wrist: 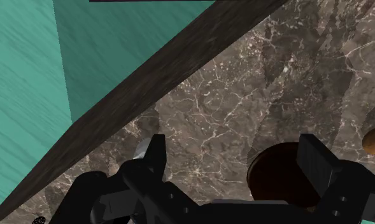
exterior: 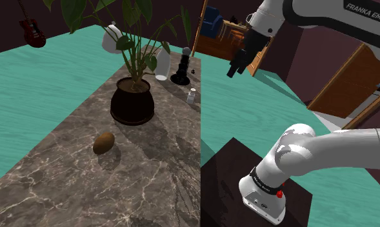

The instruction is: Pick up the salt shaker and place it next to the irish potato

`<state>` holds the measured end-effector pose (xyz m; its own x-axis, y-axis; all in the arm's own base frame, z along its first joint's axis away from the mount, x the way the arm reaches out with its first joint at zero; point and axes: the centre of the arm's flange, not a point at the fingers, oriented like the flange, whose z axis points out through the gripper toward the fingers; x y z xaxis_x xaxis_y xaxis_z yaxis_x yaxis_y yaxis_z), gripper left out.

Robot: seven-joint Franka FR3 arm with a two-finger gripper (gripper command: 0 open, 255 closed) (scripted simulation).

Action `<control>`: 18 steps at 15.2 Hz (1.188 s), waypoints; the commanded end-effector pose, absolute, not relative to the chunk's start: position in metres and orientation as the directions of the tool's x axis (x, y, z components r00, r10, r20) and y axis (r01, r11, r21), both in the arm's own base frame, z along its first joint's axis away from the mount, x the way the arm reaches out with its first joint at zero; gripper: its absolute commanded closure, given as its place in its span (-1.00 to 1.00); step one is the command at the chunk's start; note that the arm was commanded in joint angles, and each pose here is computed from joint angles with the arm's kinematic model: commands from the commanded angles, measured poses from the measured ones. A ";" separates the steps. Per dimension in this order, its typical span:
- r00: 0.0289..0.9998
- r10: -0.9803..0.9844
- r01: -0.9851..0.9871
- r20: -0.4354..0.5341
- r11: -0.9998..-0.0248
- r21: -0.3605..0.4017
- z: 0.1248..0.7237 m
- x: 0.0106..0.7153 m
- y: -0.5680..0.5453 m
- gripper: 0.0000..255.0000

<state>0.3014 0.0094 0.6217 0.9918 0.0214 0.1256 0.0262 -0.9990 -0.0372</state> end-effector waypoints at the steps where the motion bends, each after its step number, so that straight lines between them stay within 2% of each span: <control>1: 0.992 0.021 0.026 0.126 -0.999 -0.037 0.622 0.301 0.009 -1.00; 18: 0.997 -0.056 -0.056 0.051 -0.998 -0.008 0.490 0.474 -0.066 -1.00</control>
